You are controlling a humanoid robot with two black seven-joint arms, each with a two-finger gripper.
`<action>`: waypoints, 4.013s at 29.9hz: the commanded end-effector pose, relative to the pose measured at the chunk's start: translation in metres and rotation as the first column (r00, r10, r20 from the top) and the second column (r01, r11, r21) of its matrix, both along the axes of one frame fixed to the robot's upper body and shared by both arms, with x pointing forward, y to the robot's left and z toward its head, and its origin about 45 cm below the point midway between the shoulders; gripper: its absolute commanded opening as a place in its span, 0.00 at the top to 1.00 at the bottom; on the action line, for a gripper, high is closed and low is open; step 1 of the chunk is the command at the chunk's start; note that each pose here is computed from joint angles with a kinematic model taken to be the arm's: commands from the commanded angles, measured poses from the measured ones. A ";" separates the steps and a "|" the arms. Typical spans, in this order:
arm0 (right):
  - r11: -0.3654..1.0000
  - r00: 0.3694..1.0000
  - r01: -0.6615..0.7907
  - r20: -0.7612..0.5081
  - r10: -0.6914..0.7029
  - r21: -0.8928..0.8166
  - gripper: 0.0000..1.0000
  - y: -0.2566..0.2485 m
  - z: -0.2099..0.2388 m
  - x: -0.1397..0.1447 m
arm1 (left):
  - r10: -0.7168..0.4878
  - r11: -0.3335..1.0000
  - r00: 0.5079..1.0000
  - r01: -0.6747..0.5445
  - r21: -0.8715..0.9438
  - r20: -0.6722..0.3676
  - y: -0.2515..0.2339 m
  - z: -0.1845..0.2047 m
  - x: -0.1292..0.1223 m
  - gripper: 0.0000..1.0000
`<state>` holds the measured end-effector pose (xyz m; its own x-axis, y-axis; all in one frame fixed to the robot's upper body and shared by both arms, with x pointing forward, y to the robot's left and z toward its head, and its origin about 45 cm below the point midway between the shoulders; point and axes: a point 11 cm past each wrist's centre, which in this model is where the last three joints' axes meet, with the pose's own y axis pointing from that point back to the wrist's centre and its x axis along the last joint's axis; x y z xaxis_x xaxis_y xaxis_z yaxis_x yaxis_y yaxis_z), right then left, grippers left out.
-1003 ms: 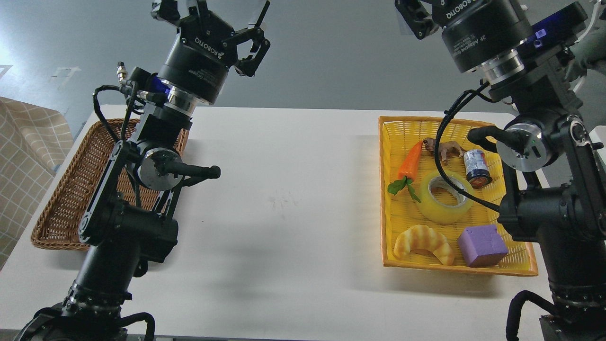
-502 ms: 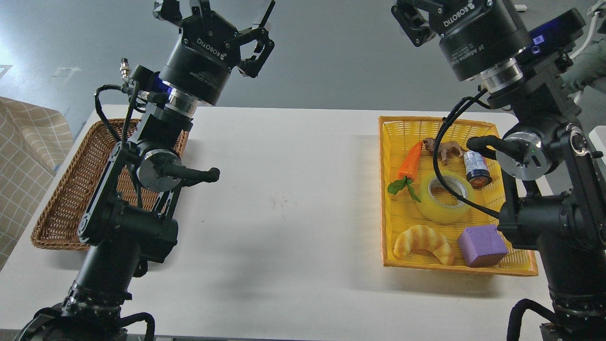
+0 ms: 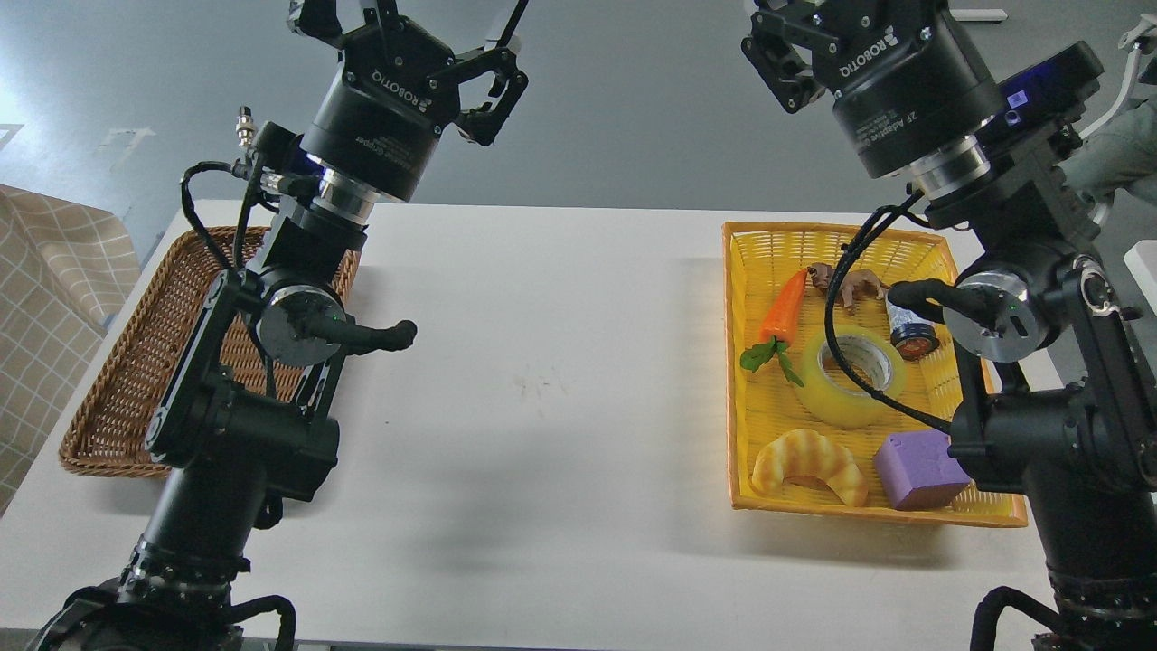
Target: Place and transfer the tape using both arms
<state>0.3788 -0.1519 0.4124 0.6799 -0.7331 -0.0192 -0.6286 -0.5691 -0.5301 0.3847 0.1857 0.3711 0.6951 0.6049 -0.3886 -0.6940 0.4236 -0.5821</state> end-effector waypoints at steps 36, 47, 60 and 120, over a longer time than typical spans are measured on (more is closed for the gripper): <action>0.388 0.867 0.491 0.482 -0.128 -0.780 0.00 -0.134 -0.040 -0.032 | 0.030 1.000 0.999 -0.030 0.008 -0.039 0.004 -0.014 -0.001 0.02; 0.095 0.923 0.372 0.357 -0.147 -0.923 0.00 -0.198 -0.080 -0.044 | 0.030 1.000 0.999 -0.030 0.008 -0.043 0.004 -0.016 -0.002 0.02; -0.244 0.908 0.166 0.244 -0.341 -0.956 0.03 -0.229 -0.178 -0.052 | 0.030 1.000 0.997 -0.030 0.010 -0.065 0.005 -0.026 -0.005 0.02; -0.144 0.926 -0.010 0.045 -0.374 -0.990 0.29 -0.176 -0.273 -0.042 | 0.057 0.998 0.993 -0.054 0.026 -0.103 0.016 -0.041 -0.007 0.02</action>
